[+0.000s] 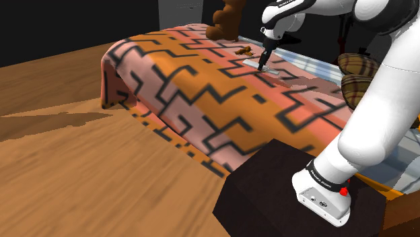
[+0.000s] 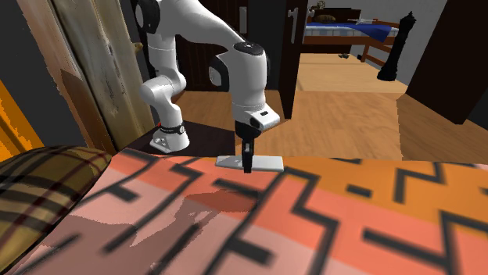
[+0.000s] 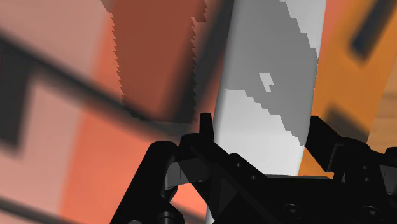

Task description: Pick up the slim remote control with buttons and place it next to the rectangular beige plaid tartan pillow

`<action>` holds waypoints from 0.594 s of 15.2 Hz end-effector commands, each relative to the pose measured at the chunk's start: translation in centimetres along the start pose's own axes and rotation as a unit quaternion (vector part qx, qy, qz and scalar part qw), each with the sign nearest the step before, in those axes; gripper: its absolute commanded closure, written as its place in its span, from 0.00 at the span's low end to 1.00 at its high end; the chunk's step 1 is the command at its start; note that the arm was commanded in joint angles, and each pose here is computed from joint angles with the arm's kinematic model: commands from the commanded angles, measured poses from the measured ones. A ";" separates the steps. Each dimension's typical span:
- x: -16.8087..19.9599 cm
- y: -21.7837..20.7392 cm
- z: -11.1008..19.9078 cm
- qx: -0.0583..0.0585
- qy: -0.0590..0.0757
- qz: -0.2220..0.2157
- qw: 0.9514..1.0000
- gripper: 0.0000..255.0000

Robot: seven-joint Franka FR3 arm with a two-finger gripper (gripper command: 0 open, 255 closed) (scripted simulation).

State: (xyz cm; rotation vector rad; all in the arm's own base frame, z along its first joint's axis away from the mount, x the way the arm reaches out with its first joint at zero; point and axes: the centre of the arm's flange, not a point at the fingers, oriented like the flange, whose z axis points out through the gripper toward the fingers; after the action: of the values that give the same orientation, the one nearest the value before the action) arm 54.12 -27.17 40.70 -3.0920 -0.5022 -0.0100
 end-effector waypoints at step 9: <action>0.2 0.0 -5.2 0.000 0.000 0.000 1.000 1.00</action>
State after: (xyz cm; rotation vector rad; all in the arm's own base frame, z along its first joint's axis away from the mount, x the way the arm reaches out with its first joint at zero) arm 54.17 -27.07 45.45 -3.0921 -0.5023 -0.0102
